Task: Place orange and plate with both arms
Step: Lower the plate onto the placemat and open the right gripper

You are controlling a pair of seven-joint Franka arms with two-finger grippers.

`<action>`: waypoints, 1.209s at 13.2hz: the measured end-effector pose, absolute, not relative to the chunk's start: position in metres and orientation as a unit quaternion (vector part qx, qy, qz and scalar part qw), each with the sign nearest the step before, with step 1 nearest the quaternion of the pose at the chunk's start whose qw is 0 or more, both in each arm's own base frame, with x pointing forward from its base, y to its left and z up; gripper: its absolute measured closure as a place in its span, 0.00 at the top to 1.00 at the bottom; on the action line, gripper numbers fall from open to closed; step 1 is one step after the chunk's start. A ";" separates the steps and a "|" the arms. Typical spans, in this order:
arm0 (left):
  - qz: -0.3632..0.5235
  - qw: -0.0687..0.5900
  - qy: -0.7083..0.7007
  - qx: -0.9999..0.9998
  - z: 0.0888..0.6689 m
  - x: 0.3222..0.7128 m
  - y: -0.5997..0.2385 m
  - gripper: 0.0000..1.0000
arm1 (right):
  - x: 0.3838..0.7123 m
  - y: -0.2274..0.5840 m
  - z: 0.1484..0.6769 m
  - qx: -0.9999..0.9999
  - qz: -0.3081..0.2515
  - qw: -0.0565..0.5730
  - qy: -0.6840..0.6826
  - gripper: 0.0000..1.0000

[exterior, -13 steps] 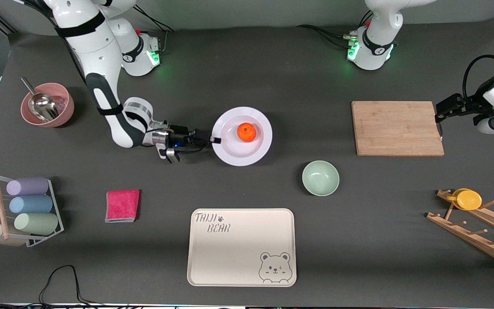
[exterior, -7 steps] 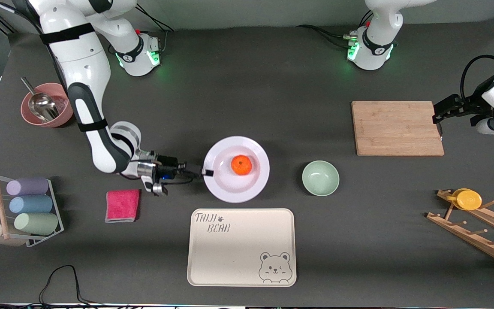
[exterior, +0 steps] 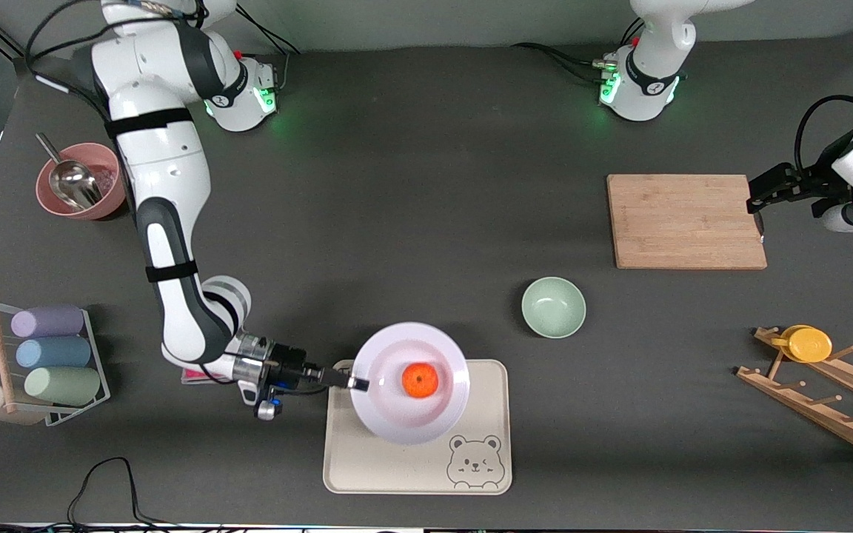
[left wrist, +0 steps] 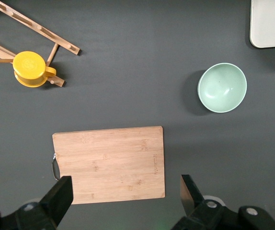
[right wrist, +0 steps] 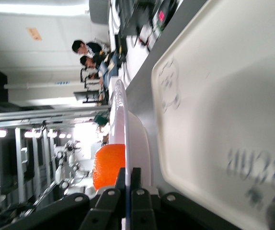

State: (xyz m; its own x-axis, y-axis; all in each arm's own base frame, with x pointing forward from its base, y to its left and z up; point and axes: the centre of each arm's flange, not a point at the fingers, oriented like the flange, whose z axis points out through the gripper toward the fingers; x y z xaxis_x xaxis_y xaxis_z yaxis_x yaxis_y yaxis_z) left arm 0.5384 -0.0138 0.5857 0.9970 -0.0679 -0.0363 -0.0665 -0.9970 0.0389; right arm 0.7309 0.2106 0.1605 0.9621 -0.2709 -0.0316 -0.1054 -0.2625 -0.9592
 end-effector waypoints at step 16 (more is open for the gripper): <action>-0.016 0.020 -0.033 0.999 0.586 0.539 -0.014 1.00 | 0.759 0.206 0.095 -0.801 -0.096 0.576 0.132 0.20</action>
State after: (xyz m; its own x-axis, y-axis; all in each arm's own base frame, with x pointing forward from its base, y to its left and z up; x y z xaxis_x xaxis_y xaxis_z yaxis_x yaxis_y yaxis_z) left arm 0.5391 -0.0143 0.5861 0.9973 -0.0670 -0.0303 -0.0657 -0.9970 0.0419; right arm 0.7590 0.2064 0.0947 0.9465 -0.3226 0.0023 -0.1000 -0.3005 -0.9485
